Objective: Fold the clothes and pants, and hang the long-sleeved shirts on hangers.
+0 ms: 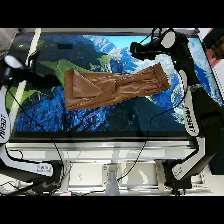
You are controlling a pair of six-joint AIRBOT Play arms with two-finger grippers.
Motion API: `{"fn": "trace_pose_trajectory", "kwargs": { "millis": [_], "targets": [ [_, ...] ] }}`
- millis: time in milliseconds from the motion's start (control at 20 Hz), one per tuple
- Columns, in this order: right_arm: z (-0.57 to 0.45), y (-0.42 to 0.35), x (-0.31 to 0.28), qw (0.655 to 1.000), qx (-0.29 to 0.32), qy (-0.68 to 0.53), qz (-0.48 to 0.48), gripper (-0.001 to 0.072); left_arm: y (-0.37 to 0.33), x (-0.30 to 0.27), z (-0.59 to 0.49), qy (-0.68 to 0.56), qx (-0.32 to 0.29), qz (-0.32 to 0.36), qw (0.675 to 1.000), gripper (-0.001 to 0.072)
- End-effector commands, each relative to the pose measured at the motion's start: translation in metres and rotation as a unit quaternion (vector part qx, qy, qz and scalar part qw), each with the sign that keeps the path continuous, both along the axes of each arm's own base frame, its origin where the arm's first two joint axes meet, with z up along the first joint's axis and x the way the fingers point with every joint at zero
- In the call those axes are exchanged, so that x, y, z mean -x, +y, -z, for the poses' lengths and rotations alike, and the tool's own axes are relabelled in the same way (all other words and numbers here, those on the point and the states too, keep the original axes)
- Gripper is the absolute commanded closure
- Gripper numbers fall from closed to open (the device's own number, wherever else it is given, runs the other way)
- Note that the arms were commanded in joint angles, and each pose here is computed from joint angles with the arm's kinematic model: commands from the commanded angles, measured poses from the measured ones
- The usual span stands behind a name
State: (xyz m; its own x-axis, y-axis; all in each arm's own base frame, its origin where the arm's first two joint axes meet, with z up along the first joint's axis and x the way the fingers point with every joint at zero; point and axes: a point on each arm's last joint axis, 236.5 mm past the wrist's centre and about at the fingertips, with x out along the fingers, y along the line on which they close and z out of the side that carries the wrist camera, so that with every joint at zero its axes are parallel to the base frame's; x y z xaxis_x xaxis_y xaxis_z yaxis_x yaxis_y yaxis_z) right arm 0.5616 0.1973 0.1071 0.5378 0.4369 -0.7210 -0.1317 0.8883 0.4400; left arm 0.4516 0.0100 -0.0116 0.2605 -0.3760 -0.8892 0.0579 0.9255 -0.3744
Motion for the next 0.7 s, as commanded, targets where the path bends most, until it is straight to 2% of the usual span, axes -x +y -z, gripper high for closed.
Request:
{"fn": "trace_pose_trajectory", "kwargs": {
  "millis": [0,100,200,350,650],
  "targets": [
    [-0.002,-0.001,-0.003,1.0,0.001,-0.009,0.001,0.0675,0.02,0.013,0.021,0.026,0.09,-0.046,0.995,0.0061],
    [-0.004,-0.001,-0.005,1.0,-0.001,-0.015,0.003,0.0675,0.017,0.01,0.036,0.034,0.108,-0.049,0.992,0.0072],
    [-0.005,-0.001,-0.006,1.0,-0.002,-0.017,0.004,0.0675,0.004,0.004,0.05,0.026,0.117,-0.02,0.993,0.0071],
    [-0.007,0.0,-0.009,1.0,-0.004,-0.023,0.006,0.0675,-0.014,-0.013,0.064,0.013,0.149,-0.028,0.988,0.0071],
    [-0.008,0.0,-0.01,1.0,-0.007,-0.025,0.007,0.0675,-0.029,-0.017,0.096,0.03,0.151,-0.027,0.988,0.0073]
  ]
}}
